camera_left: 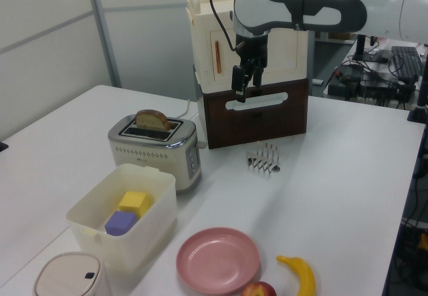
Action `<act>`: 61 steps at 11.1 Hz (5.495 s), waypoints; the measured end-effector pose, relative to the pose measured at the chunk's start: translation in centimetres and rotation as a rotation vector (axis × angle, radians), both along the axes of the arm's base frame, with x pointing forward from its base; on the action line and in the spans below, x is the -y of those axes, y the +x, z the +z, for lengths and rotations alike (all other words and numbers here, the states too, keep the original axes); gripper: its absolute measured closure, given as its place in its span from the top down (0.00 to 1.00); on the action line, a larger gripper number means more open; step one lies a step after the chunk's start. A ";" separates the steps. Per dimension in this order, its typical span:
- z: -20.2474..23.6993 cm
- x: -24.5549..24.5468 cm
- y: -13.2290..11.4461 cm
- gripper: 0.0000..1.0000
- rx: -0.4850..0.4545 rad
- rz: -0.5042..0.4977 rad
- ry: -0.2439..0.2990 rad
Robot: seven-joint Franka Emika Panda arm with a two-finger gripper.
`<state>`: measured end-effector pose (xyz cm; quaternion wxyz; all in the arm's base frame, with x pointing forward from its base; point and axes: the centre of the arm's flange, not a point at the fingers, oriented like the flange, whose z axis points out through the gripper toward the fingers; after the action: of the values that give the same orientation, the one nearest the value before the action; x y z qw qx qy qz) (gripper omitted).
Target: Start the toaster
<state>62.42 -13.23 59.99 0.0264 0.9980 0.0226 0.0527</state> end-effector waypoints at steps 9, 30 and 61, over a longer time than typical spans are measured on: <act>0.0 0.0 0.0 1.00 -0.001 0.000 0.000; -1.2 -1.5 0.4 0.01 -0.022 0.019 0.002; -18.4 -3.7 11.3 0.01 0.212 0.026 0.069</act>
<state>73.71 -9.54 41.59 -0.0066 0.9868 0.0307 0.1589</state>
